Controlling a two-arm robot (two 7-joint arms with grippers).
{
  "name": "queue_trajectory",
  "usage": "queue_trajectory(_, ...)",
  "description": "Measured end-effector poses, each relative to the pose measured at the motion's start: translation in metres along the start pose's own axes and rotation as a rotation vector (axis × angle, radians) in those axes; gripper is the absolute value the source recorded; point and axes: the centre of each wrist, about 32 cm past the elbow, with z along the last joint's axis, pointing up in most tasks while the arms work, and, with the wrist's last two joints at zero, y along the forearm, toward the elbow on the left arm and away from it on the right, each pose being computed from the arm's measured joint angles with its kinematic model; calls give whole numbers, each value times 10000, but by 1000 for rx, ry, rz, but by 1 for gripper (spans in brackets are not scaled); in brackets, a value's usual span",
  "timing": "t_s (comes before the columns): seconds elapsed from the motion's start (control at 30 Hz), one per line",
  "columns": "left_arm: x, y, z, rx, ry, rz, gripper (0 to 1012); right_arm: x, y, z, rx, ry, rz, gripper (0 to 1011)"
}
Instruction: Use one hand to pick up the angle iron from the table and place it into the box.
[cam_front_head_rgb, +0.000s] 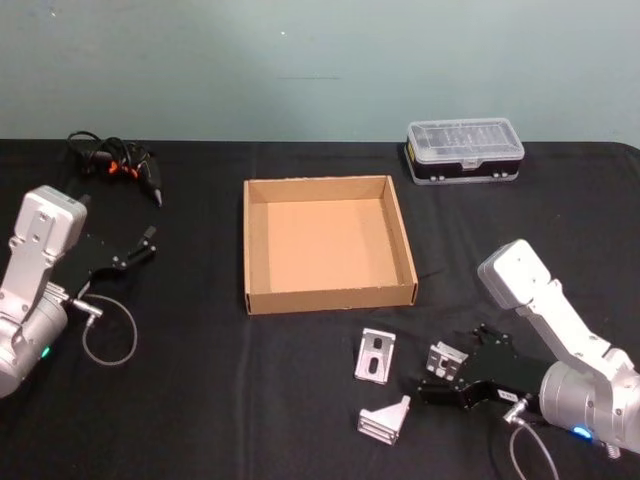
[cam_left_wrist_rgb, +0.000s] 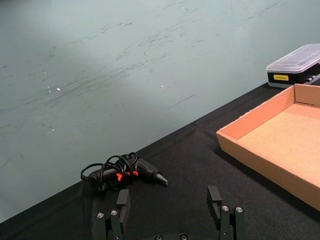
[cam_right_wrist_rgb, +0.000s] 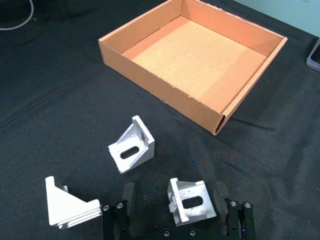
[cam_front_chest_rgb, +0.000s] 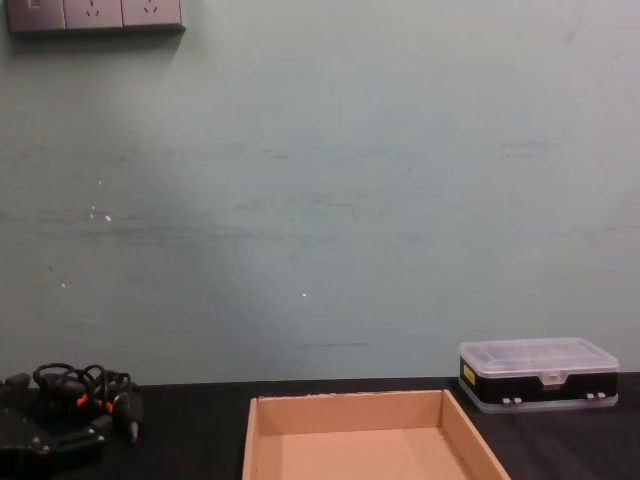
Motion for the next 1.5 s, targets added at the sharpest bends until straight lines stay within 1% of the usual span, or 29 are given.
queue_trajectory(0.2, 0, 0, 0, 0, 0, 0, 1011, 1, -6, 3, 0, -3, 0, 1003)
queue_trajectory(0.37, 0, 0, 0, 0, 0, 0, 1011, 0, -10, 4, 0, -4, 0, 927)
queue_trajectory(0.43, 0, 0, 0, 0, 0, 0, 1011, -1, -10, 4, 0, -4, 0, 883)
queue_trajectory(0.47, 0, 0, 0, 0, 0, 0, 1011, -1, -11, 4, 0, -4, 0, 848)
queue_trajectory(0.5, 0, 0, 0, 0, 0, 0, 1011, -2, -11, 4, -1, -5, 0, 792)
queue_trajectory(0.53, 0, 0, 0, 0, 0, 0, 1011, -2, -11, 3, -1, -5, 0, 785)
queue_trajectory(0.6, 0, 0, 0, 0, 0, 0, 1011, -2, -11, 3, -1, -5, 0, 721)
queue_trajectory(0.63, 0, 0, 0, 0, 0, 0, 1011, -2, -11, 3, -1, -5, 0, 705)
queue_trajectory(0.67, 0, 0, 0, 0, 0, 0, 1011, -2, -12, 3, -1, -5, 1, 661)
queue_trajectory(0.7, 0, 0, 0, 0, 0, 0, 1012, -3, -12, 4, -1, -5, 1, 648)
queue_trajectory(0.73, 0, 0, 0, 0, 0, 0, 1011, -2, -12, 4, -1, -5, 1, 579)
queue_trajectory(0.8, 0, 0, 0, 0, 0, 0, 1011, -2, -12, 4, -1, -5, 1, 539)
queue_trajectory(0.83, 0, 0, 0, 0, 0, 0, 1012, -3, -13, 4, -1, -5, 1, 477)
queue_trajectory(0.9, 0, 0, 0, 0, 0, 0, 1011, -3, -13, 5, -1, -5, 1, 413)
queue_trajectory(0.93, 0, 0, 0, 0, 0, 0, 1011, -3, -13, 5, -1, -5, 1, 413)
queue_trajectory(0.97, 0, 0, 0, 0, 0, 0, 1011, -3, -14, 5, -1, -5, 1, 358)
queue_trajectory(1.1, 0, 0, 0, 0, 0, 0, 1011, -2, -15, 6, -1, -5, 1, 242)
queue_trajectory(1.13, 0, 0, 0, 0, 0, 0, 1011, -2, -15, 6, -1, -5, 1, 194)
queue_trajectory(1.2, 0, 0, 0, 0, 0, 0, 1011, -2, -15, 6, -1, -5, 0, 159)
queue_trajectory(1.27, 0, 0, 0, 0, 0, 0, 1011, -2, -15, 6, -1, -5, 0, 88)
queue_trajectory(1.5, 0, 0, 0, 0, 0, 0, 1011, -2, -15, 6, -1, -5, 0, 77)
